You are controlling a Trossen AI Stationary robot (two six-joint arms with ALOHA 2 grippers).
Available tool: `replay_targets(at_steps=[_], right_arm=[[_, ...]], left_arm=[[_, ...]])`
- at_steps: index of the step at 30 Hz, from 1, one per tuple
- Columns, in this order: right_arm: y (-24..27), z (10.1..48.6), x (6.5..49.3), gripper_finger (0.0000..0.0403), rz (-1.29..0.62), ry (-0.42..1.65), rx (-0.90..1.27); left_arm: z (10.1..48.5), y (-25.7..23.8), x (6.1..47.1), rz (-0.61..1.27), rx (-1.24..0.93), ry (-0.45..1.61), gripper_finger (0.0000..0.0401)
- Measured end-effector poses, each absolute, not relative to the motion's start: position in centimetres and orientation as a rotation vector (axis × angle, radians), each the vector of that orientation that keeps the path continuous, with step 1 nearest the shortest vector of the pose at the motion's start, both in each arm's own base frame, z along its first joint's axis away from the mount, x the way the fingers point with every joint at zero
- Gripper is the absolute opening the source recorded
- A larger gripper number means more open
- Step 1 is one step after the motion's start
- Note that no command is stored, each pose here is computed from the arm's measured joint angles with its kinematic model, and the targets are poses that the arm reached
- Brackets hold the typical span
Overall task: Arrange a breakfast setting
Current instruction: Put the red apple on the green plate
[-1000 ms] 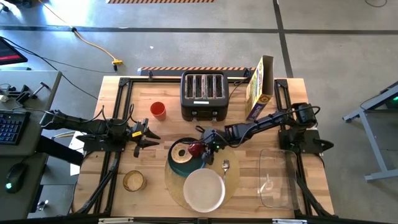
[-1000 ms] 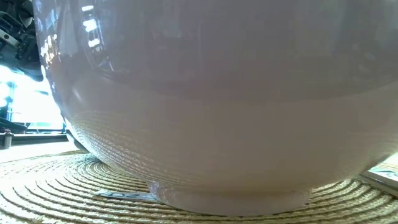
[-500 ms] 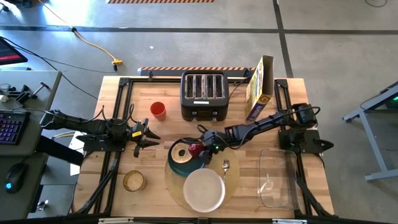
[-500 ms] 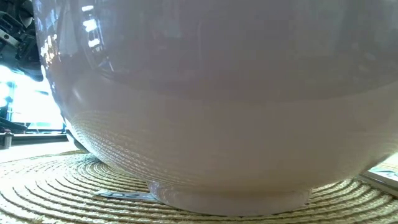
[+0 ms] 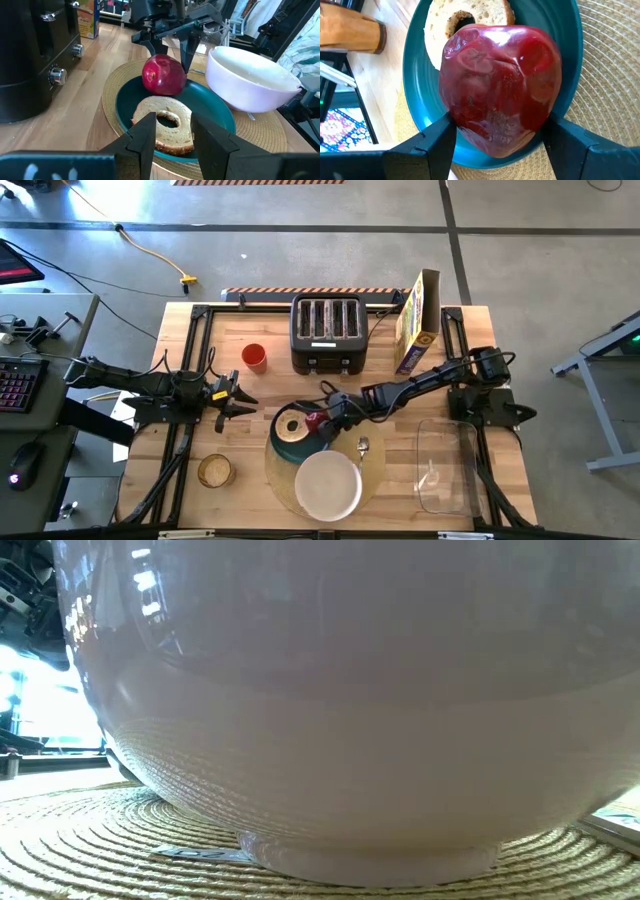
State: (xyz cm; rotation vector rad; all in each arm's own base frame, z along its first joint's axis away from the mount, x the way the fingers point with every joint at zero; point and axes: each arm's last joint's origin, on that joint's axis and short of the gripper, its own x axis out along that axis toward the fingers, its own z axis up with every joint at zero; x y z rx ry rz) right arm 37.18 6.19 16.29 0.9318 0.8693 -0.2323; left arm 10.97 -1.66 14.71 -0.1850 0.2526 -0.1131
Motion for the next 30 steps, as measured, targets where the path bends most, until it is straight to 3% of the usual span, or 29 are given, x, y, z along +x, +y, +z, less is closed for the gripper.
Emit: replay_targets(at_steps=[6, 30], right_arm=[[6.19, 16.30, 37.19, 0.0238, -0.255, 0.866, 0.980], [6.26, 16.53, 37.23, 0.0316, -0.280, 0.855, 1.071]], left_arm=[[14.71, -1.66, 10.97, -0.113, -0.185, 0.253, 0.0113], [14.70, -1.66, 10.97, -0.113, -0.185, 0.253, 0.0113]])
